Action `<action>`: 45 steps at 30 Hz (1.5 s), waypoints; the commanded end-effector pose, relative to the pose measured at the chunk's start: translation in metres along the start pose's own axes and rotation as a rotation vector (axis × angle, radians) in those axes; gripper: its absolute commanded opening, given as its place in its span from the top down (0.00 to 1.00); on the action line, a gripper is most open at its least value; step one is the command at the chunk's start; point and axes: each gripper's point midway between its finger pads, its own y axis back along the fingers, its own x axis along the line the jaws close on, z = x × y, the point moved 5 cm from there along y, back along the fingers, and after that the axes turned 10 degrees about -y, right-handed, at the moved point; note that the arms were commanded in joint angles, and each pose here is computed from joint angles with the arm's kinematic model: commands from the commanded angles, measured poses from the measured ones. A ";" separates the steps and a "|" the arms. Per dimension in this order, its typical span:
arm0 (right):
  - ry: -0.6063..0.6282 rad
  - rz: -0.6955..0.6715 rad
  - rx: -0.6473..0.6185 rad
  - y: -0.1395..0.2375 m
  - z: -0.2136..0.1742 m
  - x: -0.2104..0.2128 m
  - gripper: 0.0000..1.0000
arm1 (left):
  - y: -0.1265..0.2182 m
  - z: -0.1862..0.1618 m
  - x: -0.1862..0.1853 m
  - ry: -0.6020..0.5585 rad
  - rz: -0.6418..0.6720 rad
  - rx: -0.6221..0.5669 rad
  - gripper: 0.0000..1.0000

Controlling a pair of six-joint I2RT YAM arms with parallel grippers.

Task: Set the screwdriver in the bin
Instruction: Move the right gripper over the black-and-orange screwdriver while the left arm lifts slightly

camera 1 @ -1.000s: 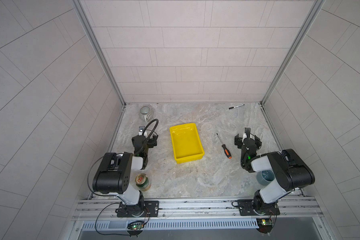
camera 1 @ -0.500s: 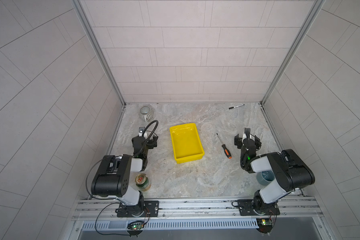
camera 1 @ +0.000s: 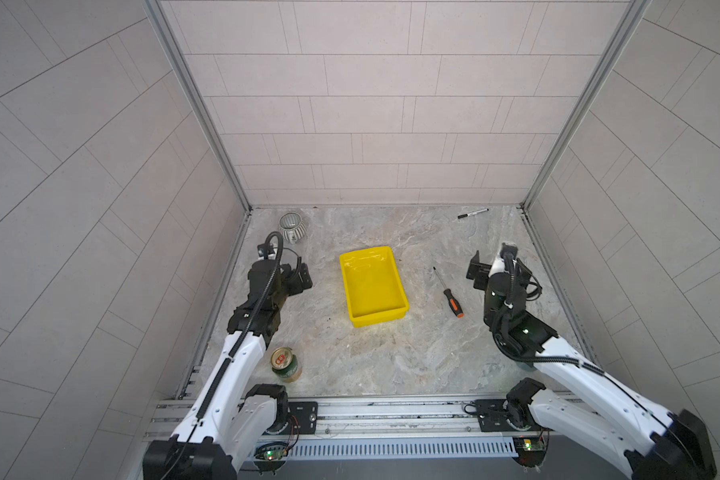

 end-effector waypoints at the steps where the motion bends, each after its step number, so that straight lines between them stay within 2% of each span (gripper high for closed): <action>1: 0.045 -0.092 0.374 0.021 -0.101 -0.059 0.01 | -0.002 -0.047 -0.012 0.075 -0.125 0.204 0.00; 5: -0.007 0.022 0.333 0.028 -0.106 -0.059 0.01 | 0.003 -0.048 0.006 0.085 0.029 0.218 0.00; 10: -0.007 0.037 0.330 0.028 -0.107 -0.057 0.01 | 0.010 -0.046 0.001 0.086 -0.017 0.170 0.00; 13: 0.007 0.035 0.346 0.025 -0.109 -0.054 0.01 | 0.010 -0.051 0.008 0.128 0.032 0.139 0.00; 17: 0.037 0.040 0.370 0.022 -0.112 -0.047 0.01 | 0.010 -0.060 0.043 0.270 0.290 0.100 0.00; 18: 0.046 0.042 0.375 0.021 -0.113 -0.045 0.01 | 0.007 -0.061 0.044 0.309 0.273 0.102 0.00; 19: 0.056 0.045 0.382 0.020 -0.114 -0.043 0.01 | 0.002 -0.057 0.038 0.324 0.189 0.091 0.03; 20: 0.066 0.048 0.390 0.019 -0.115 -0.042 0.01 | -0.002 -0.051 0.028 0.296 0.098 0.074 0.15; 21: 0.076 0.053 0.398 0.019 -0.116 -0.040 0.01 | -0.003 -0.046 0.019 0.263 0.037 0.071 0.20; 22: 0.082 0.058 0.407 0.018 -0.118 -0.038 0.01 | -0.002 -0.043 0.012 0.216 0.031 0.067 0.24; 25: 0.116 0.087 0.445 0.013 -0.124 -0.028 0.01 | 0.005 -0.045 -0.010 0.018 0.105 0.086 0.24; 30: 0.216 0.162 0.597 -0.001 -0.142 0.000 0.03 | 0.004 -0.059 -0.053 -0.203 0.063 0.132 0.22; 35: 0.294 0.168 0.767 -0.012 -0.168 0.018 0.15 | -0.002 -0.061 -0.061 -0.219 0.031 0.162 0.22; 38: 0.333 0.125 0.837 -0.015 -0.172 0.020 0.30 | 0.000 -0.061 -0.060 -0.211 0.032 0.151 0.22; 45: 0.353 0.099 0.888 -0.021 -0.178 0.025 0.37 | 0.005 -0.059 -0.052 -0.183 0.063 0.098 0.22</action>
